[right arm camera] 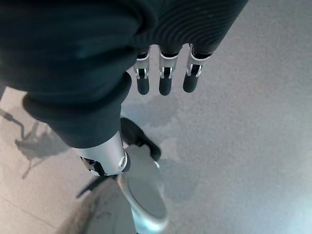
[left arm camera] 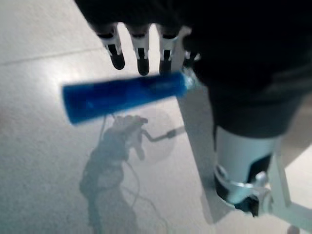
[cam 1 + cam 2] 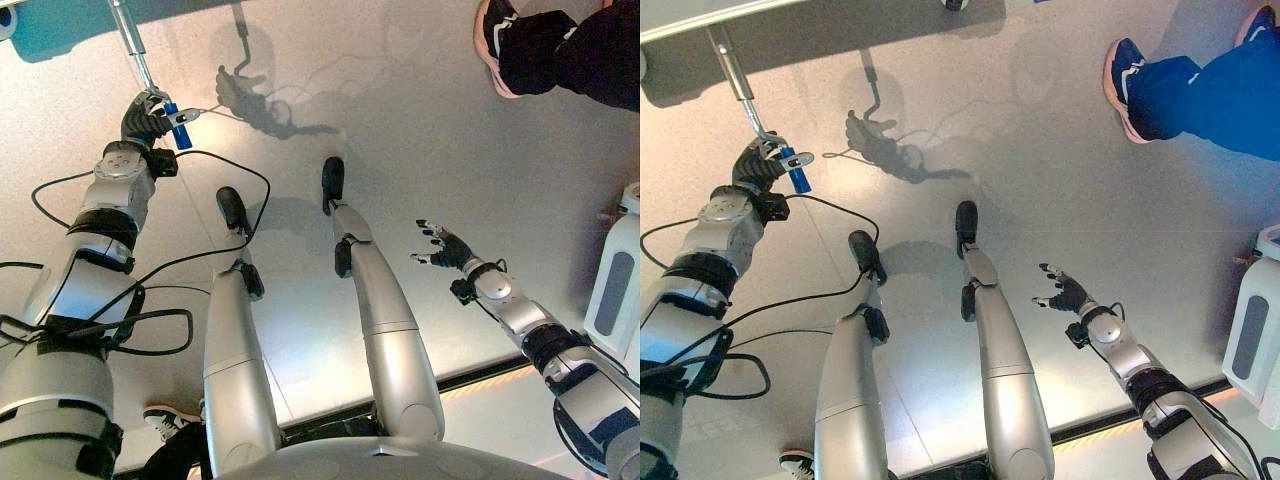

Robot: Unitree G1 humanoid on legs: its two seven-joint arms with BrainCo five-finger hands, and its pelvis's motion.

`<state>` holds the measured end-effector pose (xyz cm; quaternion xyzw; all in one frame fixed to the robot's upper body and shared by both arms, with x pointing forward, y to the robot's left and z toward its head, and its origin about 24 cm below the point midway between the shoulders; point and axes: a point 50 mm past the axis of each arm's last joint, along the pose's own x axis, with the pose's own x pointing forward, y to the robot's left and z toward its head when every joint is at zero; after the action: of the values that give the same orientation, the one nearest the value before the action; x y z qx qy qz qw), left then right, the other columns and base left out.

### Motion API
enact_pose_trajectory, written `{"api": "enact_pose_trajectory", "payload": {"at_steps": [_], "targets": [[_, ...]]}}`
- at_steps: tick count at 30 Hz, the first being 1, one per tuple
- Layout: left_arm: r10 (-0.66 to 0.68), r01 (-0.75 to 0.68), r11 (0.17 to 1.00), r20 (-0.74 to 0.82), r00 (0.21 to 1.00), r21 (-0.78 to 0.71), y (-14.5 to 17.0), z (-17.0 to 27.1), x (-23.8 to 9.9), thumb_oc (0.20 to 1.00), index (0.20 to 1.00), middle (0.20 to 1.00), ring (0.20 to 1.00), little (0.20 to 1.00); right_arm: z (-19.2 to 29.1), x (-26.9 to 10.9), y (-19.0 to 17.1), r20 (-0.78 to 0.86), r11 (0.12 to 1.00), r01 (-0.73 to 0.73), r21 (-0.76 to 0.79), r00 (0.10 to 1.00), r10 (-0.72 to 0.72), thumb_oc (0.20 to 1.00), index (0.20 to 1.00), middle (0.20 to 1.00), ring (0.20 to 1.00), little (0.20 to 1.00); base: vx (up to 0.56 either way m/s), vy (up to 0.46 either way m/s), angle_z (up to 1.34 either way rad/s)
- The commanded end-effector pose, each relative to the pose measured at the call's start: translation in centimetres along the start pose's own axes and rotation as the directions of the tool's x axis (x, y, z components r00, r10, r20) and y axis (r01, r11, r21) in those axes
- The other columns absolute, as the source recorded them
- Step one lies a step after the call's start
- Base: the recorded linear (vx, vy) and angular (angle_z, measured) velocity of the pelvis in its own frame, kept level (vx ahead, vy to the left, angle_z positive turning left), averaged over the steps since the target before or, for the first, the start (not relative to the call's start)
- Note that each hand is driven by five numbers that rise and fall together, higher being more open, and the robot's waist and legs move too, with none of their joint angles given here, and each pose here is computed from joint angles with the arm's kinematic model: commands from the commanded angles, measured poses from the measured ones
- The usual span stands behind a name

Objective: Raise the hospital bed

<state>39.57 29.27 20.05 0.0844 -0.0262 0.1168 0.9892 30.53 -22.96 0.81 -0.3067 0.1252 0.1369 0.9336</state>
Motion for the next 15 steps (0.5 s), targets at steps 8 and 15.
{"api": "enact_pose_trajectory", "payload": {"at_steps": [8,15], "targets": [[0.001,-0.002,0.999,0.02,1.0,0.047,0.4,0.1,-0.1,1.0,1.0,1.0,1.0,1.0,-3.2,-2.0,2.1,-0.105,0.995,-0.094,-0.043,0.99,0.089,1.0,1.0,1.0,1.0,1.0,0.0,-0.004,0.0],[-0.013,0.012,0.999,0.018,1.0,0.041,-0.1,-0.1,-0.1,1.0,1.0,1.0,1.0,1.0,-2.9,-1.8,1.9,-0.094,0.995,-0.089,-0.051,0.992,0.084,1.0,1.0,1.0,1.0,1.0,0.0,0.0,0.0]]}}
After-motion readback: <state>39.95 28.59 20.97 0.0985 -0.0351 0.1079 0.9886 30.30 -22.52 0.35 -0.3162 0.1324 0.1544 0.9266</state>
